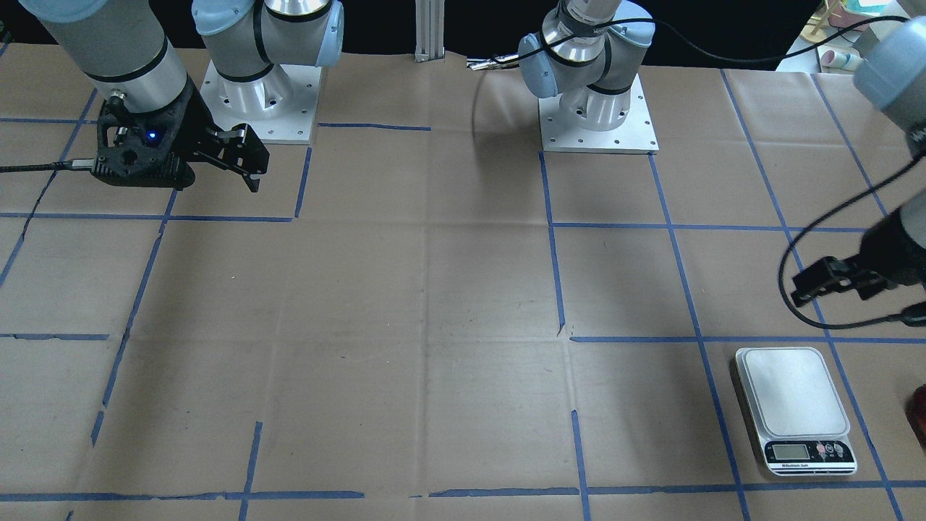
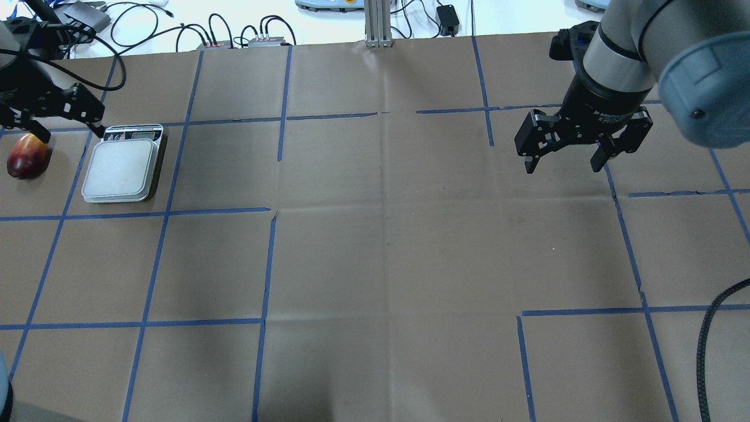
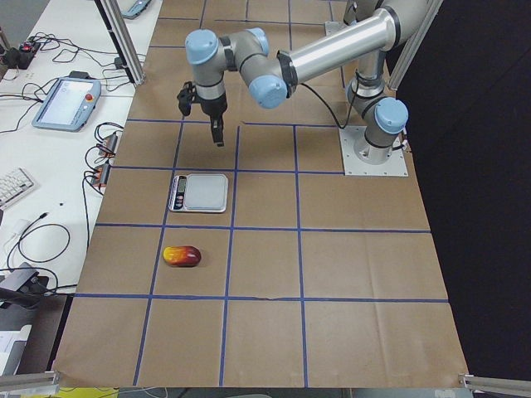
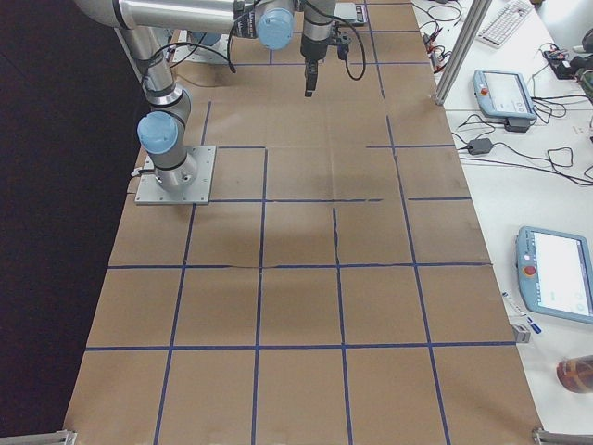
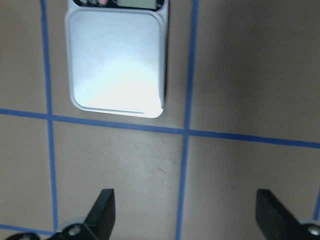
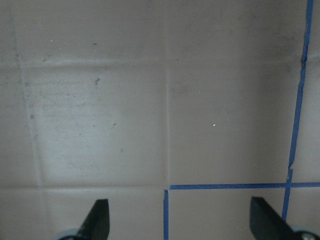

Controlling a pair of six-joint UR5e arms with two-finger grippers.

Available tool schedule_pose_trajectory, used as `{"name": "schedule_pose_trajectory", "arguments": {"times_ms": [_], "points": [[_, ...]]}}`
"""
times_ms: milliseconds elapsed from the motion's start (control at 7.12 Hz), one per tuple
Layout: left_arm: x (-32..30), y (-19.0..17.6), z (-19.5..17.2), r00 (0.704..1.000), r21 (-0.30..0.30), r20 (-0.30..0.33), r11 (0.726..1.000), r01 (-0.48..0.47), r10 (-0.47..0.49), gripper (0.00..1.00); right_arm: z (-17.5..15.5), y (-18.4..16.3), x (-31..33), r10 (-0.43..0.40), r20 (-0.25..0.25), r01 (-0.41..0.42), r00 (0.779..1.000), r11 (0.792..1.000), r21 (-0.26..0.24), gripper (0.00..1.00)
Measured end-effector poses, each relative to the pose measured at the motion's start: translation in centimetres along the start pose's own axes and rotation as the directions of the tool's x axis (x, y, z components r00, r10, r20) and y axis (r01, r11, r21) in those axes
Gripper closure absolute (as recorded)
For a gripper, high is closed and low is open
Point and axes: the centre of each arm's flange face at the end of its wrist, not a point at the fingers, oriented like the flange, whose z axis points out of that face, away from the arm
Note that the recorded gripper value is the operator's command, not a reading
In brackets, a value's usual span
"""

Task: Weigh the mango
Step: 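Move the left gripper past the scale down onto the red-yellow mango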

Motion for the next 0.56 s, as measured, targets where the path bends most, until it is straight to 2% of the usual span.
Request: {"name": "schedule_pose_trajectory", "arguments": {"times_ms": [281, 561], "points": [[-8.9, -6.2, 5.3, 0.999, 0.007, 0.005, 0.999, -0.034, 0.034, 0.00, 0.0, 0.0, 0.0, 0.000, 0.000, 0.000, 1.000, 1.000, 0.000, 0.00], [-15.2, -10.4, 10.1, 0.999, 0.011, 0.009, 0.999, -0.036, 0.035, 0.00, 0.0, 0.0, 0.0, 0.000, 0.000, 0.000, 1.000, 1.000, 0.000, 0.00]]}}
